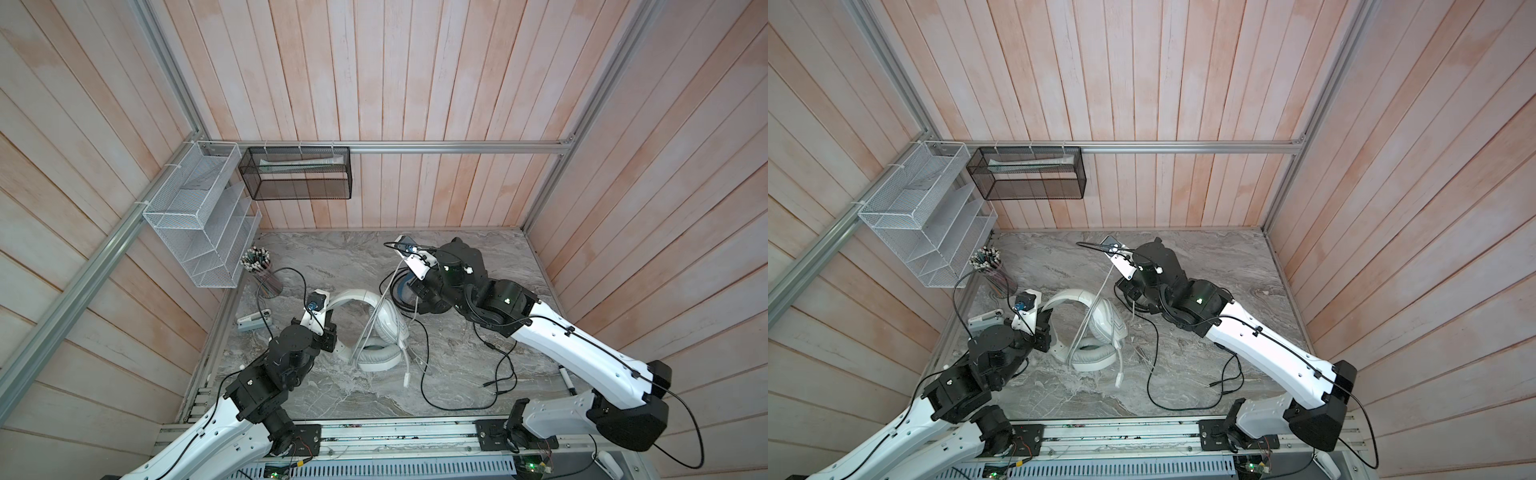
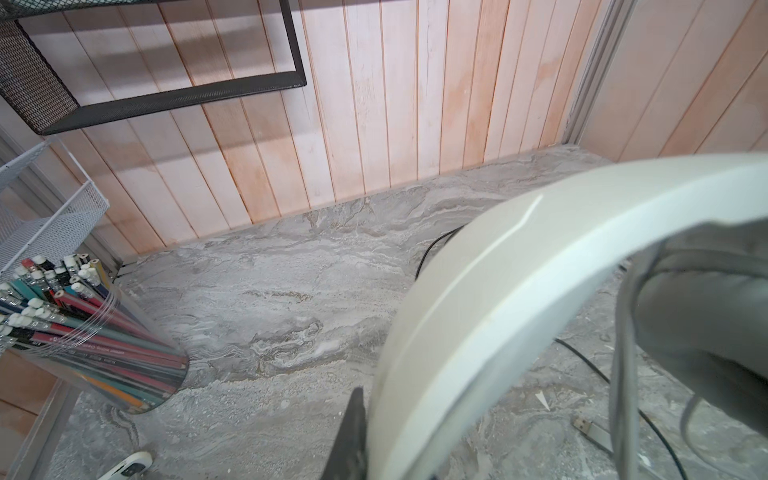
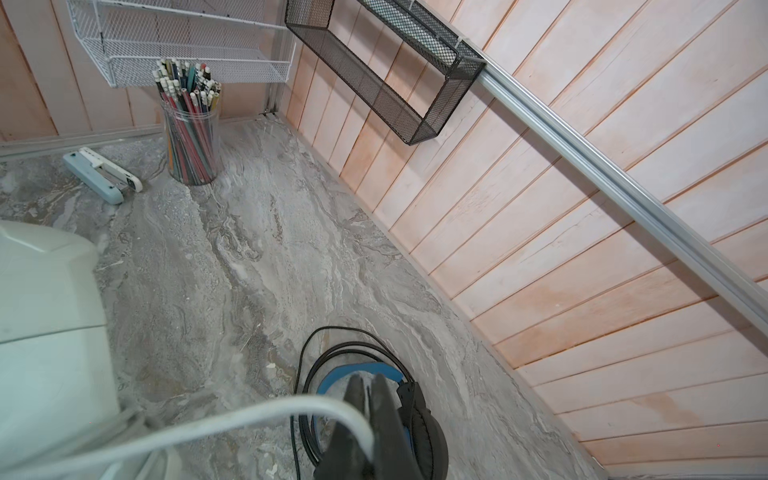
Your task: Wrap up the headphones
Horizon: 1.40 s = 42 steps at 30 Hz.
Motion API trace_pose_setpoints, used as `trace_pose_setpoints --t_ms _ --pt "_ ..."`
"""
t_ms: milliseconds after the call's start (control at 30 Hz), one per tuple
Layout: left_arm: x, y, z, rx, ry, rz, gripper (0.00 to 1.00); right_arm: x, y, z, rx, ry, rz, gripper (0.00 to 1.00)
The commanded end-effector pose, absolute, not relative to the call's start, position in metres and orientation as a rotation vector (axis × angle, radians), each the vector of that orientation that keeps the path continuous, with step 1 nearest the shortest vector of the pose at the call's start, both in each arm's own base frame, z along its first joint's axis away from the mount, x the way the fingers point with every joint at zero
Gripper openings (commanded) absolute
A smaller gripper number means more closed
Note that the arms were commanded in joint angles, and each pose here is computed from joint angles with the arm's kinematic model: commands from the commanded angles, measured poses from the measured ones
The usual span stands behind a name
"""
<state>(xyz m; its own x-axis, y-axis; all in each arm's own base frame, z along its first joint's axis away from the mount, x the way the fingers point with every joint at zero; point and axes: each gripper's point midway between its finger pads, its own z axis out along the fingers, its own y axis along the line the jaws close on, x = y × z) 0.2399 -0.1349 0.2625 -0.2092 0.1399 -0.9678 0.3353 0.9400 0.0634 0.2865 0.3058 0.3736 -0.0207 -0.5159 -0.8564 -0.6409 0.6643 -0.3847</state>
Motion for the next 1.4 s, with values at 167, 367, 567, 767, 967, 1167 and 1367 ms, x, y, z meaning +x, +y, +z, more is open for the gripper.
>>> trace_pose_setpoints --t_ms 167,367,567,767,967,1167,1367 --pt "0.225 -0.151 0.293 0.356 1.681 -0.395 0.00 0.313 0.327 0.354 -0.843 1.652 0.370 0.00" --pt "0.217 -0.140 0.352 0.249 1.598 -0.483 0.00 0.306 0.331 0.333 -0.840 1.638 0.494 0.06" --pt "0.206 -0.146 0.414 0.170 1.566 -0.672 0.00 0.291 0.336 0.316 -0.870 1.610 0.667 0.22" --pt "0.196 -0.156 0.465 0.148 1.549 -0.839 0.00 0.274 0.340 0.299 -0.894 1.576 0.802 0.42" --pt "0.195 -0.162 0.497 0.101 1.561 -0.932 0.00 0.266 0.349 0.280 -0.892 1.576 0.912 0.49" --pt "0.199 -0.160 0.517 0.021 1.576 -0.976 0.00 0.264 0.343 0.263 -0.835 1.583 0.945 0.54" --pt "0.205 -0.160 0.527 -0.015 1.587 -0.973 0.00 0.254 0.344 0.248 -0.808 1.579 1.037 0.59"
